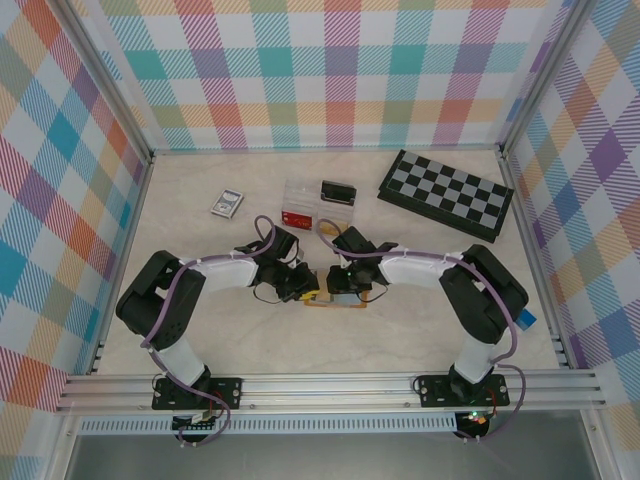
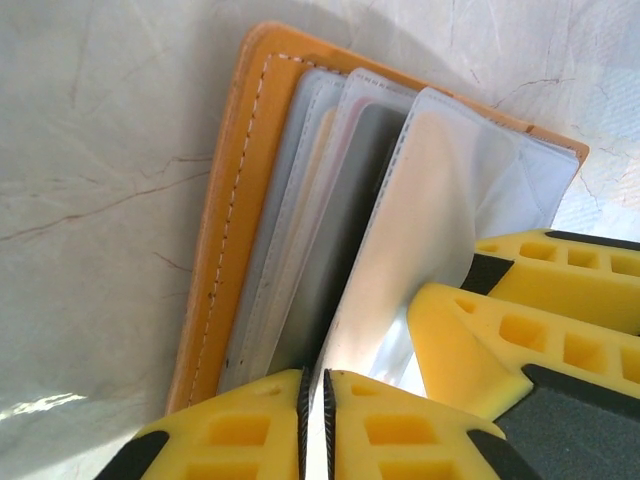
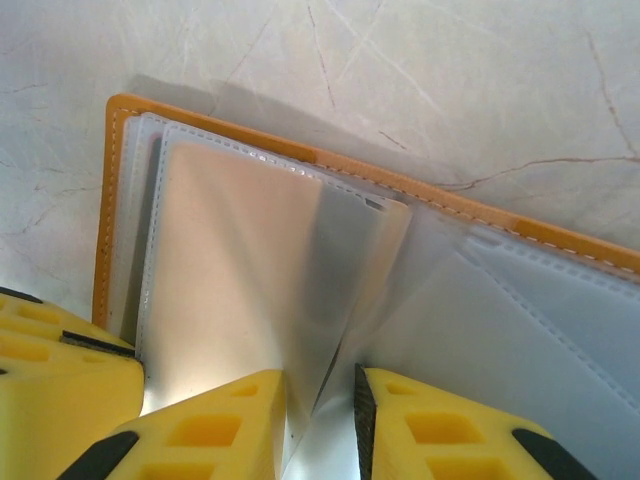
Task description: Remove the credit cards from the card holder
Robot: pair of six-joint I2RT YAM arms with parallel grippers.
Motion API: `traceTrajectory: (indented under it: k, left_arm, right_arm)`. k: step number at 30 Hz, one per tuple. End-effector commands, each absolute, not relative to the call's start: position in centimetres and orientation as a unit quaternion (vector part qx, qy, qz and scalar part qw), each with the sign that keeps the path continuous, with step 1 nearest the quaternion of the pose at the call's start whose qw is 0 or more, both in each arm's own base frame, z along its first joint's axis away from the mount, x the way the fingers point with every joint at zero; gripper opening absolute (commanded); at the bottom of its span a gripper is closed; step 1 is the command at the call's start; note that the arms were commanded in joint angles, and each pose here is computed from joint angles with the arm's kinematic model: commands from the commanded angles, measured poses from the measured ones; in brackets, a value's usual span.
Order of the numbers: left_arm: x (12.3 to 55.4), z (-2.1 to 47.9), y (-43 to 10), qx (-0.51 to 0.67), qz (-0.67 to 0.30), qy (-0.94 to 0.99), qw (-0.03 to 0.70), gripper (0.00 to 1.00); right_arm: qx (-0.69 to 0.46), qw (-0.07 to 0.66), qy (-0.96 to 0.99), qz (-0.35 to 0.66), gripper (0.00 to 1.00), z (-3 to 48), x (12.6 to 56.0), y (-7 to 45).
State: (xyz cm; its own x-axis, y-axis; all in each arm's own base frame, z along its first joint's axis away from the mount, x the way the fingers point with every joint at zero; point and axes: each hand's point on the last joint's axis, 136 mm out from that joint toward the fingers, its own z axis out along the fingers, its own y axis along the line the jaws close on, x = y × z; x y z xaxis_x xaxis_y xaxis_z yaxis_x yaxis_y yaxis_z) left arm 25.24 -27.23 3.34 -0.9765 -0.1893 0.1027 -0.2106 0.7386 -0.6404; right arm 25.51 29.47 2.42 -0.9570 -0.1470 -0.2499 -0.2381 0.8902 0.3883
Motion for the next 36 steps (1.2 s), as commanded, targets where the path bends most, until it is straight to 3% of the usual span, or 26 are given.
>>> traceTrajectory:
  k: [1,8,24,36]
  left_arm:
    - [25.8,4.9,-28.7,0.085,0.378,-0.922,0.002,0.15]
    - [25.8,7.0,-29.3,0.068,0.407,-0.911,-0.01,0.21]
    - [25.6,7.3,-31.0,0.06,0.442,-0.895,0.009,0.23]
    - [25.7,8.2,-33.6,0.041,0.459,-0.887,0.013,0.23]
  right_arm:
    - [-0.098,0.099,0.961,0.24,0.26,3.3,24.7,30.0]
    - [-0.095,0.12,0.954,0.257,0.27,4.6,24.9,29.7]
    - [-0.07,0.171,0.945,0.269,0.27,6.7,25.7,28.5]
    - [0.015,0.247,0.949,0.196,0.3,8.5,26.5,22.9]
